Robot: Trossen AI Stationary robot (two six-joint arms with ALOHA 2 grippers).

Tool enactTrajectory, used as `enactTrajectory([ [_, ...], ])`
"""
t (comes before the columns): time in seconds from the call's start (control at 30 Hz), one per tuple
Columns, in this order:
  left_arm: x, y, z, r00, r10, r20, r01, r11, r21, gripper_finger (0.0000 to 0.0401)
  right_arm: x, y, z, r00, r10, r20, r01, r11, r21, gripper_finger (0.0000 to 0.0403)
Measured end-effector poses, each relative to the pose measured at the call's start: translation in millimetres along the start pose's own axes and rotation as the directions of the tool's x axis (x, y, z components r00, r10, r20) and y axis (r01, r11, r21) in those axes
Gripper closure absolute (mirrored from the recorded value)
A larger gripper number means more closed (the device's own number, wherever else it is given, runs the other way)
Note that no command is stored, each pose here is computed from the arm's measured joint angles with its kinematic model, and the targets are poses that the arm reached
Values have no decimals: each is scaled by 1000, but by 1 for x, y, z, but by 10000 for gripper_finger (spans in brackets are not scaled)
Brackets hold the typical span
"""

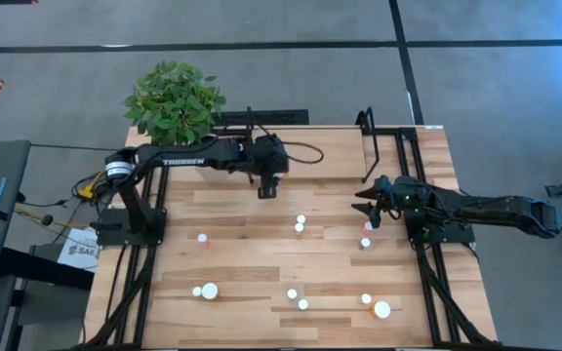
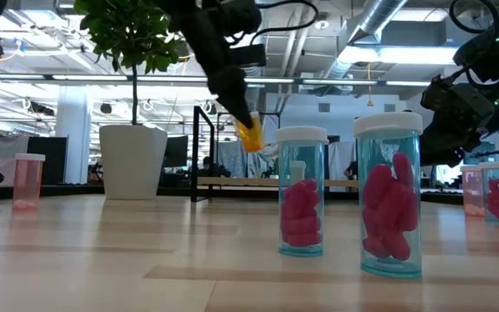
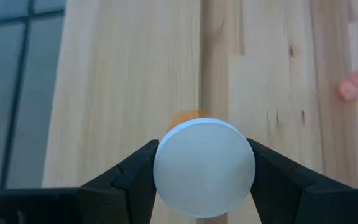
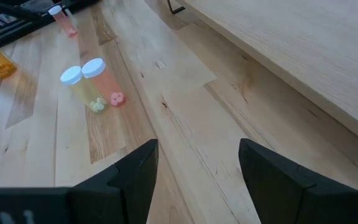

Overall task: Pick and place medicine bottles onto shelf by color
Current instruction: Put the top orange pill bottle on the shelf

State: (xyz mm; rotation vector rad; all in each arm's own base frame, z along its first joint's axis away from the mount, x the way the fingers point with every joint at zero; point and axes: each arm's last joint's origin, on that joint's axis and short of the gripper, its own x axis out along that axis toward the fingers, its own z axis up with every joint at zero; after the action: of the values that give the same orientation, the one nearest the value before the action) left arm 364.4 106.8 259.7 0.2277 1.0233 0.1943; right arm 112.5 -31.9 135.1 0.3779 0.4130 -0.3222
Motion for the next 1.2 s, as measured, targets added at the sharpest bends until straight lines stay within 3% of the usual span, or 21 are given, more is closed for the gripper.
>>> enactTrajectory([
  [0.47, 38, 59, 27, 982, -82, -169, 64, 992, -107, 204, 1, -1, -1, 1000, -12, -14, 12, 1000, 0, 154],
  [0.93, 46, 96, 11, 975, -85, -206, 22, 957, -290, 204, 1, -1, -1, 1000, -11, -13, 11, 1000, 0, 154],
  [1.2, 46, 107, 5, 974, -77, -213, 7, 951, -309, 204, 1, -1, -1, 1000, -11, -13, 11, 1000, 0, 154],
])
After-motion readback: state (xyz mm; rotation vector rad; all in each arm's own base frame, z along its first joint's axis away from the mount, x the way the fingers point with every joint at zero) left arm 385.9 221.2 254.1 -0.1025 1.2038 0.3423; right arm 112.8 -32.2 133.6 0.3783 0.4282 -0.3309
